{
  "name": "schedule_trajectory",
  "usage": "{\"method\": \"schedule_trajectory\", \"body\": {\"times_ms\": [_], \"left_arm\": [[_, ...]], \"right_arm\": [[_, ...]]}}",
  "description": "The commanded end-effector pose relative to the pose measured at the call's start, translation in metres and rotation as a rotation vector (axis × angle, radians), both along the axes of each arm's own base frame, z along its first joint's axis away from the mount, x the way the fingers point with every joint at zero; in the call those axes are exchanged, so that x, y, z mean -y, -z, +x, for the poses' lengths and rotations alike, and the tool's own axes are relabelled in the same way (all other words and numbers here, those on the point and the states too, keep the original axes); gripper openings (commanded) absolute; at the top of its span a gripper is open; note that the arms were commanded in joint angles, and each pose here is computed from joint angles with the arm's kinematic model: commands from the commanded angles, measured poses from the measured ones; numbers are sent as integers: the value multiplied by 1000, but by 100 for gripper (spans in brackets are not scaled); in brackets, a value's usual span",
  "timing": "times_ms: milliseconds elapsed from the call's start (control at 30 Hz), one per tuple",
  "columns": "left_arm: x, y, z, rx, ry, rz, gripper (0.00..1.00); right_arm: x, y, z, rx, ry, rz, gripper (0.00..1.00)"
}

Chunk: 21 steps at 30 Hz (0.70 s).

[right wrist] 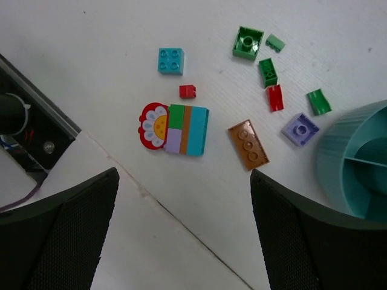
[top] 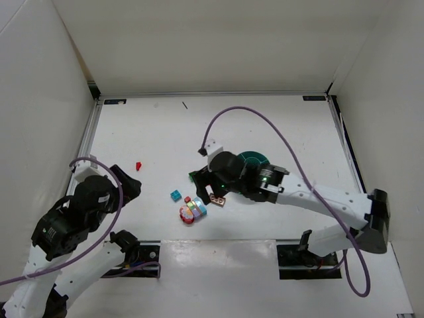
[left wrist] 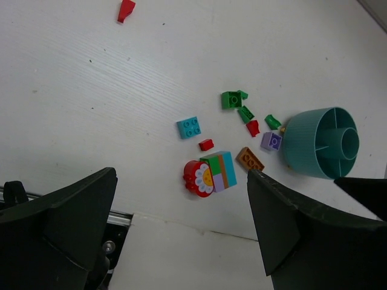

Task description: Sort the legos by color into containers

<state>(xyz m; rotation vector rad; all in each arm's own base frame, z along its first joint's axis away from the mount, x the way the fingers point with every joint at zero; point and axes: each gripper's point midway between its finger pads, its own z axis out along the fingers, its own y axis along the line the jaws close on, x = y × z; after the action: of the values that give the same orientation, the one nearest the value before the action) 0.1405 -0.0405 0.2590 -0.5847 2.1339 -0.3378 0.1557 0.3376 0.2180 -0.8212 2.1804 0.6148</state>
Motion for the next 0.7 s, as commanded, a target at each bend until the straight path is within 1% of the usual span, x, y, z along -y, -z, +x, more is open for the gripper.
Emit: {"method": "schedule_trajectory", "body": {"times_ms": [0, 33, 100, 133, 200, 233, 267, 300, 367, 400, 433, 467, 567, 600, 667], "left_arm": [[-17, 17, -16, -75, -48, 49, 100], [-17, 18, -17, -83, -42, 51, 100], [-17, 19, -19, -98, -40, 59, 100], [-17, 19, -19, -101, -41, 61, 100], [-19, 21, -20, -119, -50, 68, 100], [-19, 21, -21, -119, -50, 66, 100], [-18, 23, -20, -131, -49, 77, 100], [-18, 23, -20, -133, -47, 81, 100], [-17, 24, -20, -147, -36, 91, 100], [-17, 23, -20, -147, -34, 93, 100], [-17, 24, -21, -152, -30, 99, 100], [-17, 23, -24, -150, -14, 93, 100], [-16, 24, -28, -140, 6, 80, 100], [-14, 24, -28, -130, 19, 69, 100], [-14, 23, -31, -111, 52, 65, 100]], "right_arm": [[-8, -8, 12, -30, 215, -5, 90], [-6, 5, 9, -56, 243, -54, 90], [-7, 9, 9, -85, 315, -65, 90], [-4, 17, 11, -113, 414, -89, 90], [-7, 19, 0, -129, 489, -88, 90], [-1, 23, 5, -106, 592, -136, 90], [-2, 24, 2, -117, 633, -130, 90], [6, 37, -3, -106, 651, -218, 90], [-4, 50, -3, -150, 739, -215, 90], [-1, 56, -6, -182, 757, -235, 90], [-4, 61, -7, -203, 777, -229, 90], [-11, 71, -12, -260, 798, -209, 90], [-21, 85, -15, -312, 834, -145, 90], [-29, 84, -11, -323, 843, -103, 90], [-36, 90, -9, -336, 877, -76, 90]]}}
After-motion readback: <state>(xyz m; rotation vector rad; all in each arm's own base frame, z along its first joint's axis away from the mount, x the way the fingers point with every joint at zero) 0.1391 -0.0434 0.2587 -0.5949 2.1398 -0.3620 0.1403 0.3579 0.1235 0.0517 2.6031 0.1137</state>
